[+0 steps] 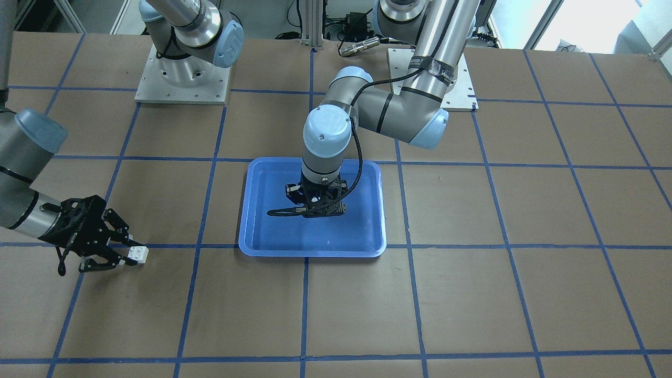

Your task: Assemble white blocks and place on blue tray

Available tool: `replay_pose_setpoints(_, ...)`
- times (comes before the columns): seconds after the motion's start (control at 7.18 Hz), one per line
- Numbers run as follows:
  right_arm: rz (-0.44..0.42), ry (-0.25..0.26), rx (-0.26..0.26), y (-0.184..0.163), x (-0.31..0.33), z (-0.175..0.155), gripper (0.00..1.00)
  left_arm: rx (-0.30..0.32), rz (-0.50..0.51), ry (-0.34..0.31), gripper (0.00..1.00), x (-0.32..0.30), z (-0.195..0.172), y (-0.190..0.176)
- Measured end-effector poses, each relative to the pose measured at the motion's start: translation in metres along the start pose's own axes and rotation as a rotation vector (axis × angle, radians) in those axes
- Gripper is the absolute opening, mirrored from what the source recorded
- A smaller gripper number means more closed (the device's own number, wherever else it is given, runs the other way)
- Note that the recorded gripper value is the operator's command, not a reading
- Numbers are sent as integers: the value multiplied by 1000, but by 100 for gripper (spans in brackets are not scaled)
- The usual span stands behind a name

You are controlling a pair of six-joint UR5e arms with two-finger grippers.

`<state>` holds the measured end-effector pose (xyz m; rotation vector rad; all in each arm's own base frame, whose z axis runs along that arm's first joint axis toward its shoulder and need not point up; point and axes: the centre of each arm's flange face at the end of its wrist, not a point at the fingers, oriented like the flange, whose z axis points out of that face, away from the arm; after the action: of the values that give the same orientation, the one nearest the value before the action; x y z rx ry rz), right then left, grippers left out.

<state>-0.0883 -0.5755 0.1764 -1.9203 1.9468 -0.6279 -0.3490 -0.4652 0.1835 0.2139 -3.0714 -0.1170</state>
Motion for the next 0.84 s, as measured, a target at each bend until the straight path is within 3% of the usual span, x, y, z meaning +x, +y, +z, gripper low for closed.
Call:
replay_pose_setpoints(0.14, -20, 9, -11, -17, 1, -8, 10, -7, -3, -3, 75, -1, 4, 2)
replay_pose_setpoints(0.28, -40, 7, -16, -39, 0, -15, 10, -8, -2, -3, 81, -1, 7, 3)
replay_pose_setpoints(0.56, -31, -55, 10, -87, -13, -19, 10, 2, 12, 2, 87, -1, 4, 2)
replay_pose_setpoints(0.84, -32, -101, 18, -135, -24, -14, 10, 29, 65, 18, 87, -7, -14, -6)
